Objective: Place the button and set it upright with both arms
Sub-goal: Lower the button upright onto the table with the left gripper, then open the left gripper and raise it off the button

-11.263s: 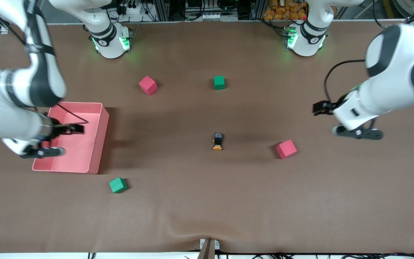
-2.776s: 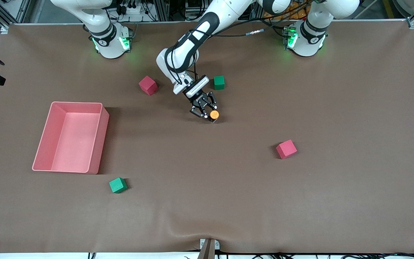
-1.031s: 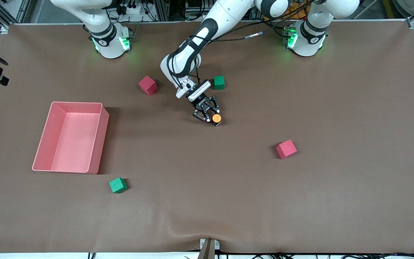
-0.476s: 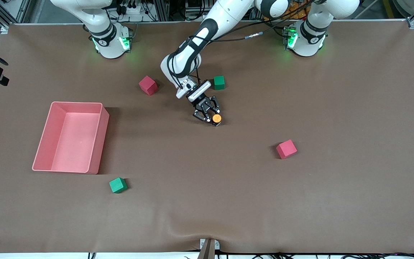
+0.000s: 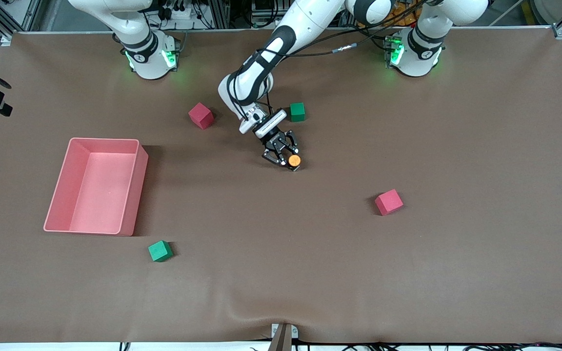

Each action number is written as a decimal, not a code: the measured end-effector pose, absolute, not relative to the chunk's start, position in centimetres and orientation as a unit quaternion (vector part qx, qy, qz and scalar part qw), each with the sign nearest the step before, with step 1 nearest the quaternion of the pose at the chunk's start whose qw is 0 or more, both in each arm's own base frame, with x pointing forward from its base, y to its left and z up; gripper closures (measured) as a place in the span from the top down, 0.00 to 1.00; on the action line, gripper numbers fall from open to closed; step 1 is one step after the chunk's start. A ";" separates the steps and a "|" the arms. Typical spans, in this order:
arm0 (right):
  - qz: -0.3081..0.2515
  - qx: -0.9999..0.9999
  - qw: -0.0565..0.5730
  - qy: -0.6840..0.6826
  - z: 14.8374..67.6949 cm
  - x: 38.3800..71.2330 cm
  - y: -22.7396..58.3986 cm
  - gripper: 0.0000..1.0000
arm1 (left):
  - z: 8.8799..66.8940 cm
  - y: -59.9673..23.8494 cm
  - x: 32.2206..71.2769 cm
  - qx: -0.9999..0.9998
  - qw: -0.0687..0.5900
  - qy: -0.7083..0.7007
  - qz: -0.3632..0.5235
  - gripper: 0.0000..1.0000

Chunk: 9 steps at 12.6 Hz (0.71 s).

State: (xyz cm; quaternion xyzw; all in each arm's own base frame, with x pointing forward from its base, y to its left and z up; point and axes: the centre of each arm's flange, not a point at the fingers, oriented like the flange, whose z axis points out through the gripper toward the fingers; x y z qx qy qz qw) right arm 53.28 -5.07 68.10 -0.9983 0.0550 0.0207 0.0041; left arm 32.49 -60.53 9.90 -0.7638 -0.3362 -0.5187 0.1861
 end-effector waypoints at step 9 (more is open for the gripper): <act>0.021 -0.998 0.004 0.055 68.0 53.3 -5.1 1.00 | 9.9 -60.8 32.1 -0.774 0.198 -0.307 -0.517 0.66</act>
